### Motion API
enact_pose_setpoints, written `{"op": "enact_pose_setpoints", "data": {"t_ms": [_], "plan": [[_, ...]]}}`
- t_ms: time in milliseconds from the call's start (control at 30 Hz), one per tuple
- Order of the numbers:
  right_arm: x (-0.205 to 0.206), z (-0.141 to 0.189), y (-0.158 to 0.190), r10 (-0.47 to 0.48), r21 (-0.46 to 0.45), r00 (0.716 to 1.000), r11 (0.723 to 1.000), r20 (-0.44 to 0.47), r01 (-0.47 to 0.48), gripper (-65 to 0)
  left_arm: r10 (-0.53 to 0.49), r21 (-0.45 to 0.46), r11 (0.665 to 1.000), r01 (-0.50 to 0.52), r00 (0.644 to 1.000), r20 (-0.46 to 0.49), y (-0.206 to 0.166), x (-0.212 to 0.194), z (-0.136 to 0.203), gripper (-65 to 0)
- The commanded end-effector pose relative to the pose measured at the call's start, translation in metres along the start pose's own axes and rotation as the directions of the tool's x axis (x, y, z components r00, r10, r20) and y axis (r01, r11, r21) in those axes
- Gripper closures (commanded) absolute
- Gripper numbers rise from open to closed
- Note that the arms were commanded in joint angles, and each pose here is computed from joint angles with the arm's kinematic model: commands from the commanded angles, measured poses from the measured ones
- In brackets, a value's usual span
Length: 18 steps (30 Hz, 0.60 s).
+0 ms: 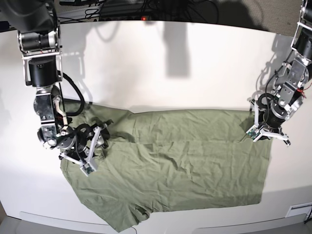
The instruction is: Fold the T-shirt properly
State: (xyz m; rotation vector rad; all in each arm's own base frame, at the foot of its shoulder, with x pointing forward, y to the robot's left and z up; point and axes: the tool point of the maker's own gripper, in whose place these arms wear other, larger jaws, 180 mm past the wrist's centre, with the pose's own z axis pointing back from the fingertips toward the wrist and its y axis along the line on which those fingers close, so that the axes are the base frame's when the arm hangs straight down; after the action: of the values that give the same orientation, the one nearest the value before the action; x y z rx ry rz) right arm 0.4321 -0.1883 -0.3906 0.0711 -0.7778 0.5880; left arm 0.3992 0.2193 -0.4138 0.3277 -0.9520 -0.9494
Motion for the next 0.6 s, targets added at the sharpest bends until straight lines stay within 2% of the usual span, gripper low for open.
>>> {"op": "enact_pose_setpoints", "data": {"t_ms": [0, 100, 200, 300, 400, 467, 567], "plan": [[0.036, 0.011, -0.017, 0.013, -0.033, 0.996, 0.999, 0.092, -0.010, -33.0, -0.011, 0.047, 0.999, 0.009, 0.999, 0.032, 0.022, 0.009, 0.001, 0.0], [0.051, 0.020, -0.017, 0.049, -0.048, 0.993, 0.998, 0.104, -0.044, -33.0, -0.011, 0.047, 0.999, 0.010, 0.999, 0.032, 0.023, 0.009, 0.001, 0.0], [0.068, 0.032, -0.008, 0.009, 0.001, 0.993, 1.000, 0.120, -0.009, -33.0, -0.011, 0.047, 0.999, 0.009, 0.999, 0.032, 0.022, 0.009, 0.001, 0.0], [0.061, 0.040, 0.002, -0.014, 0.056, 0.999, 0.998, 0.043, 0.012, -33.0, -0.011, 0.047, 0.999, 0.009, 0.999, 0.032, 0.022, 0.010, 0.001, 0.0], [0.036, 0.038, 0.005, 0.049, 0.059, 0.995, 0.997, -0.086, -0.044, -33.0, -0.011, 0.047, 0.999, 0.009, 0.999, 0.032, 0.022, 0.009, 0.001, 0.0], [0.018, 0.036, 0.007, 0.137, 0.059, 0.975, 0.990, -0.174, -0.128, -33.0, -0.011, 0.047, 0.999, 0.009, 0.999, 0.032, 0.022, 0.010, 0.001, 0.0], [-0.004, 0.035, 0.009, 0.292, 0.075, 0.913, 0.956, -0.286, -0.282, -33.0, -0.011, 0.047, 0.999, 0.009, 0.999, 0.031, 0.022, 0.009, 0.001, 0.0]]}}
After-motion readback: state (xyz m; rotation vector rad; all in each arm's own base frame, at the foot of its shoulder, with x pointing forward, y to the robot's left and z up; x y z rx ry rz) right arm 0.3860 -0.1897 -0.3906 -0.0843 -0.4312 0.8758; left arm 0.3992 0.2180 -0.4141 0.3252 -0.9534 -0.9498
